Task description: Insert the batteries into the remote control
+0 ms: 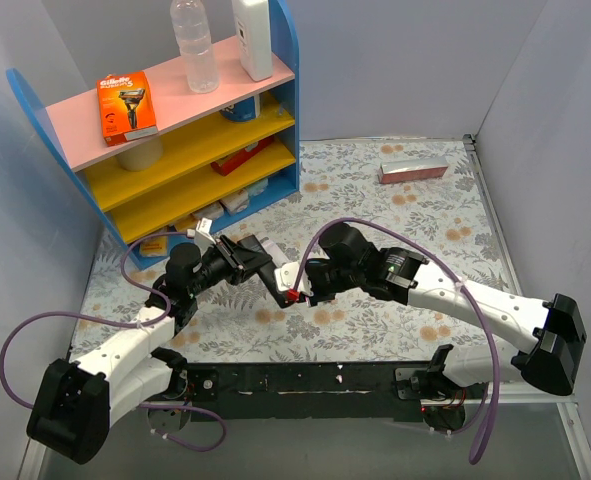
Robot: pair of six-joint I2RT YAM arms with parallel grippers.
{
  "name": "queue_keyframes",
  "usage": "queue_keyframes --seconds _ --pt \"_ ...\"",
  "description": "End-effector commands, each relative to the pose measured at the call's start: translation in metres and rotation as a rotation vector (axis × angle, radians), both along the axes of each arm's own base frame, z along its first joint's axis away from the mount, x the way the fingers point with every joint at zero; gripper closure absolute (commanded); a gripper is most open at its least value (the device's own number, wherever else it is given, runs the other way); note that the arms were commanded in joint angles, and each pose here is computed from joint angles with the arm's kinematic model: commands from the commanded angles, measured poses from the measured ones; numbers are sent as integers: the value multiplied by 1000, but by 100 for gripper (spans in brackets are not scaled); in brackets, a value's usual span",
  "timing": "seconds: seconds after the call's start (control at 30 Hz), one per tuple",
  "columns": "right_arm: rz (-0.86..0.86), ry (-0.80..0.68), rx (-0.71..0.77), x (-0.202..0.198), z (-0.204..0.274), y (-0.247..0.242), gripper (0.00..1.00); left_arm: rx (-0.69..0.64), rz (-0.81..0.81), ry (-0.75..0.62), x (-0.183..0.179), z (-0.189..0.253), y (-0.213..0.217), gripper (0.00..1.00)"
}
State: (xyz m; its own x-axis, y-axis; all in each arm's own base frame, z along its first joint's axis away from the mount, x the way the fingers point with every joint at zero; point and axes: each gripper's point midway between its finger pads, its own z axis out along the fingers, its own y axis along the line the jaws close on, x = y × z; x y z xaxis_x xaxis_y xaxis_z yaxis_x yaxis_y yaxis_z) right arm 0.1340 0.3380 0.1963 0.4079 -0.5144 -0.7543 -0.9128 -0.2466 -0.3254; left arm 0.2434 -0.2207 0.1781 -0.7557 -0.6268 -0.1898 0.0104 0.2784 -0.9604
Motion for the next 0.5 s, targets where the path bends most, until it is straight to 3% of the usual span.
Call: queue_keyframes --seconds 0.0,0.47 --pt "-7 -42 69 8 25 13 75 -19 -31 -78 3 26 -5 100" --pt "-11 -21 53 9 19 15 76 -26 -49 -84 2 29 -7 100"
